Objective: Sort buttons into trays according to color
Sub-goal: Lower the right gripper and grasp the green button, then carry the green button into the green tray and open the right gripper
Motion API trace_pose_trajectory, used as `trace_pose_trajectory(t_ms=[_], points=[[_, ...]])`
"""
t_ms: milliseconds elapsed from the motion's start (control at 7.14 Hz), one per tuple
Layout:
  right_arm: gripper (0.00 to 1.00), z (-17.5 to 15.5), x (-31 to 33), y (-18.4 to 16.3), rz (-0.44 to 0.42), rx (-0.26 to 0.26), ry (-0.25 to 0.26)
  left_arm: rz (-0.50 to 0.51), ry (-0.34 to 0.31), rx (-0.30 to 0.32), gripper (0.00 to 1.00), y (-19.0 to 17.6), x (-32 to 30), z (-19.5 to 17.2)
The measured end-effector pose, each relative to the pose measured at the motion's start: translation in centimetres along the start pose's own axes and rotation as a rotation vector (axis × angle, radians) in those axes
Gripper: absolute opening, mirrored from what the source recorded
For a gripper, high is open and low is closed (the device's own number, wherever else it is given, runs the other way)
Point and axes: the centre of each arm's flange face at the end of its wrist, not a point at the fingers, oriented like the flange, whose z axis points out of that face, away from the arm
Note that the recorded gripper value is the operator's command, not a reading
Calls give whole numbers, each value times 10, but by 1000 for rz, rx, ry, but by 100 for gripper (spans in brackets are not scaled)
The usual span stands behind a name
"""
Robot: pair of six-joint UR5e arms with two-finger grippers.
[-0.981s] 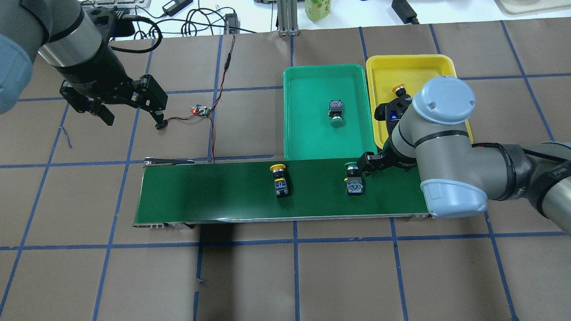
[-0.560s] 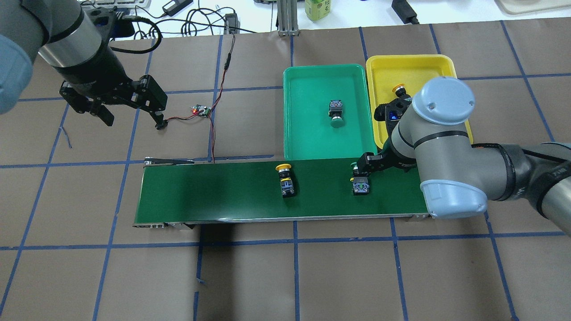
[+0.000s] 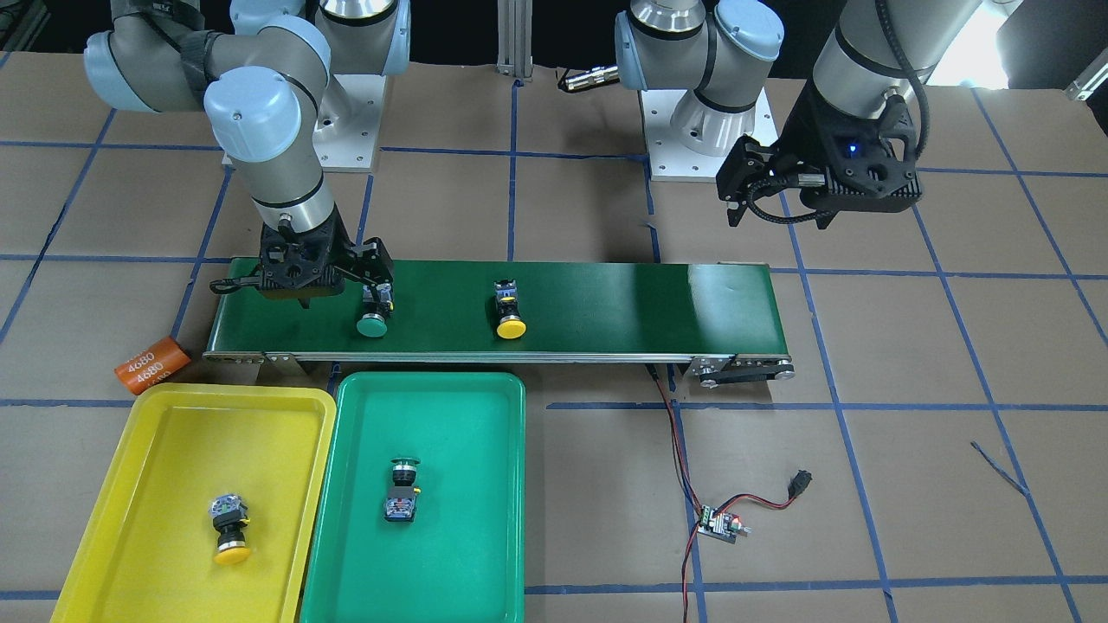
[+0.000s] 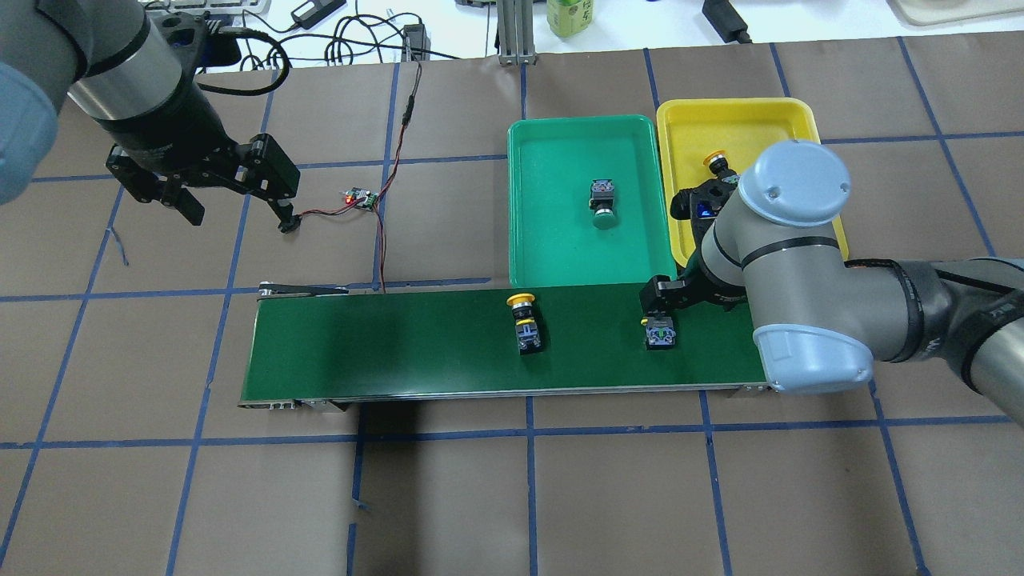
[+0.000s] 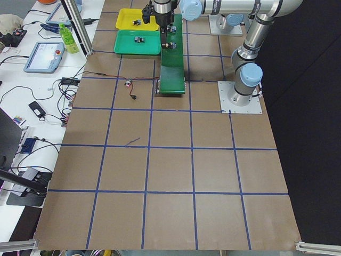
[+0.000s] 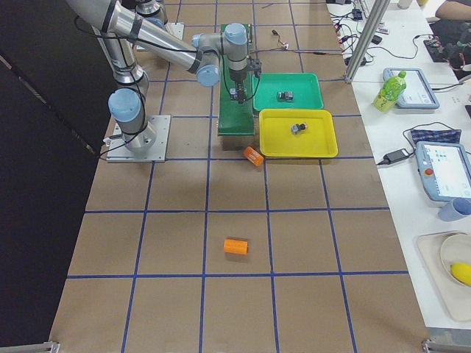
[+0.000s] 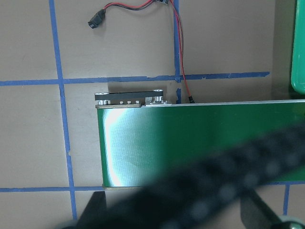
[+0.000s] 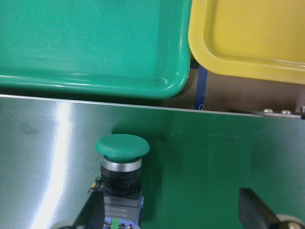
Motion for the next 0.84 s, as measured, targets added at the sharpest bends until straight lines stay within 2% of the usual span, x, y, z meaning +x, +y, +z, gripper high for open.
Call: trace_pose_trajectory(t_ms=[420,560,841], points=[[99,7,-1,2,0,-18,-3,0,1,-1,100,0,0,0],[83,14,-1,4,-1,-35,-4,0,1,0,100,0,0,0],[27,25,0,4,-5,-56,-5,-1,1,1,100,0,0,-1]])
